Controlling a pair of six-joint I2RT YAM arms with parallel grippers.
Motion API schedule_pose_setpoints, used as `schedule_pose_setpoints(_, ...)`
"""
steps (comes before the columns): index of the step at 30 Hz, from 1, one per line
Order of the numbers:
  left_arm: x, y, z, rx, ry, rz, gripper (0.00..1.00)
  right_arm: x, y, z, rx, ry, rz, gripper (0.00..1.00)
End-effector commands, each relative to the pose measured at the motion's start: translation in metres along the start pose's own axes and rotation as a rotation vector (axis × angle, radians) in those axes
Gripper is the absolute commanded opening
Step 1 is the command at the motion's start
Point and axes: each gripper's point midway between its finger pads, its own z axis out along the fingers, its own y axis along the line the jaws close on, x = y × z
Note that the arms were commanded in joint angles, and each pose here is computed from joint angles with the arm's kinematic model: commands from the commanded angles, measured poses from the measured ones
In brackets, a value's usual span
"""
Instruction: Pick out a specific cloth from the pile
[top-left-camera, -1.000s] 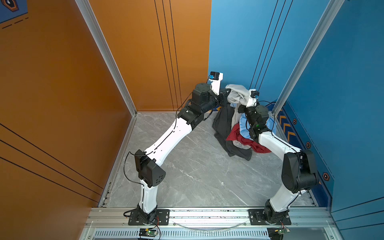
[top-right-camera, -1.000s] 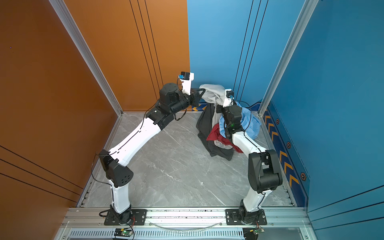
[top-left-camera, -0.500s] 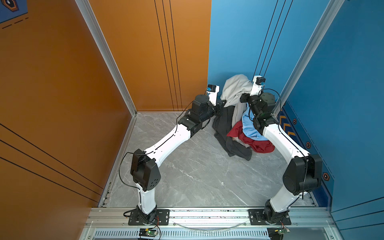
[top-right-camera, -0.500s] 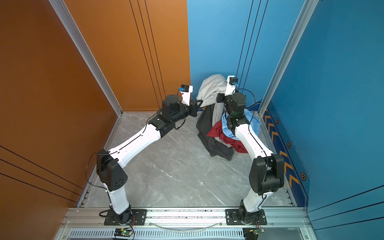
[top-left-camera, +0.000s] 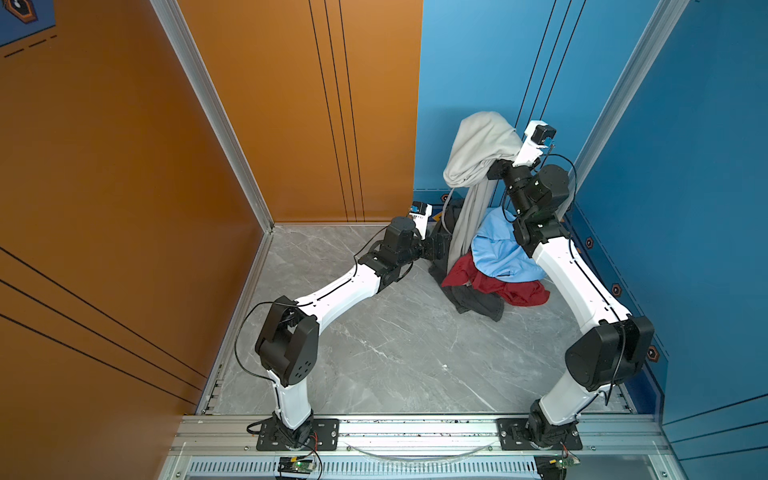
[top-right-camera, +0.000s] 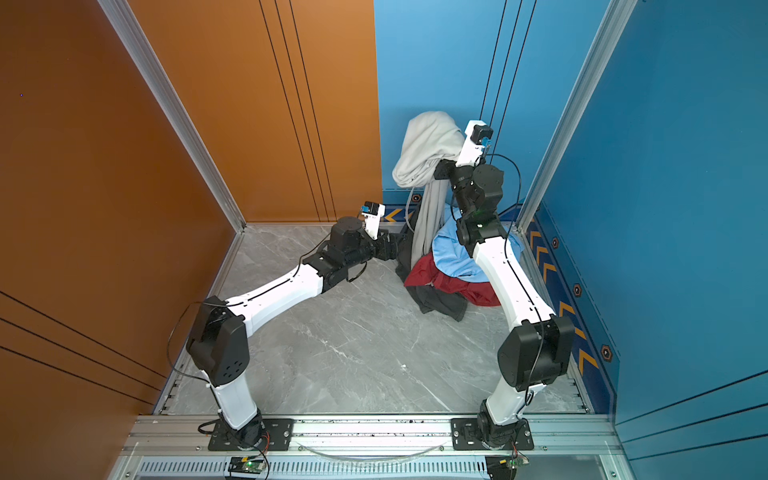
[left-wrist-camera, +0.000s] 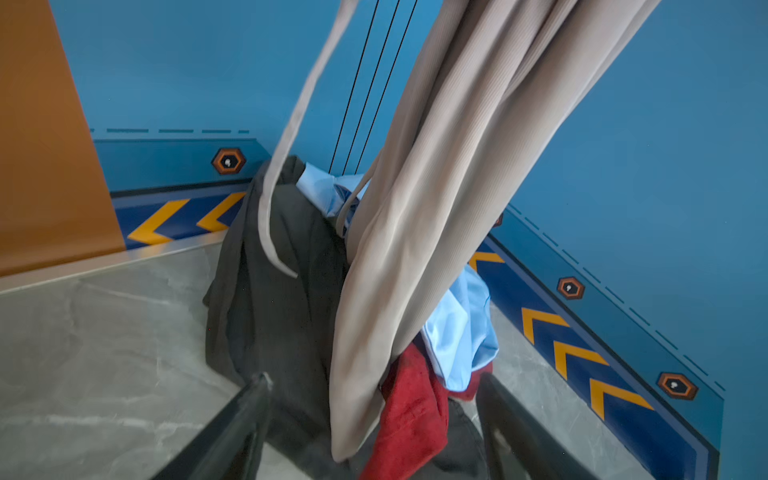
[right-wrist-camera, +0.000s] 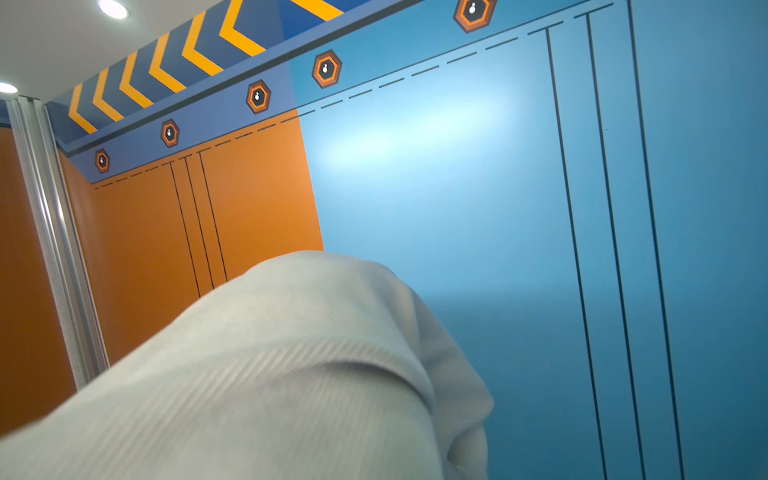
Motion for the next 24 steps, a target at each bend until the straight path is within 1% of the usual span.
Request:
schedule_pose_setpoints(1, -0.028, -0.004, -0.023, 0.048, -0.111, 0.028, 0.83, -0.072, 0.023, -0.01, -0.033, -0.151, 0.03, 0.0)
schedule_pose_setpoints(6, -0.029, 0.0, -0.027, 0.069, -0.142, 0.04, 0.85, -0.09, 0.042, -0.01, -0.043, -0.174, 0.054, 0.0)
schedule_pose_setpoints(11, -0.043, -0.007, -0.026, 0.117, -0.206, 0.056, 0.85, -0.099, 0.065, -0.01, -0.068, -0.175, 0.085, 0.0)
schedule_pose_setpoints(12, -0.046, -0.008, -0.025, 0.128, -0.221, 0.054, 0.9, -0.1, 0.07, -0.011, -0.07, -0.176, 0.088, 0.0)
schedule_pose_setpoints(14, -0.056, -0.014, -0.022, 0.158, -0.263, 0.041, 0.91, -0.101, 0.078, -0.012, -0.078, -0.171, 0.095, 0.0)
schedule_pose_setpoints(15, -0.058, -0.016, -0.019, 0.167, -0.272, 0.033, 0.91, -0.1, 0.081, -0.012, -0.082, -0.168, 0.101, 0.0)
schedule_pose_setpoints(16, -0.062, -0.02, -0.016, 0.179, -0.283, 0.031, 0.94, -0.099, 0.085, -0.012, -0.087, -0.163, 0.106, 0.0)
schedule_pose_setpoints(20, -0.068, -0.035, 0.003, 0.199, -0.303, 0.058, 0.97, -0.097, 0.099, -0.013, -0.107, -0.151, 0.125, 0.0)
schedule_pose_setpoints(24, -0.072, -0.026, 0.031, 0.146, -0.33, 0.073, 0.98, -0.095, 0.114, -0.017, -0.131, -0.136, 0.144, 0.0)
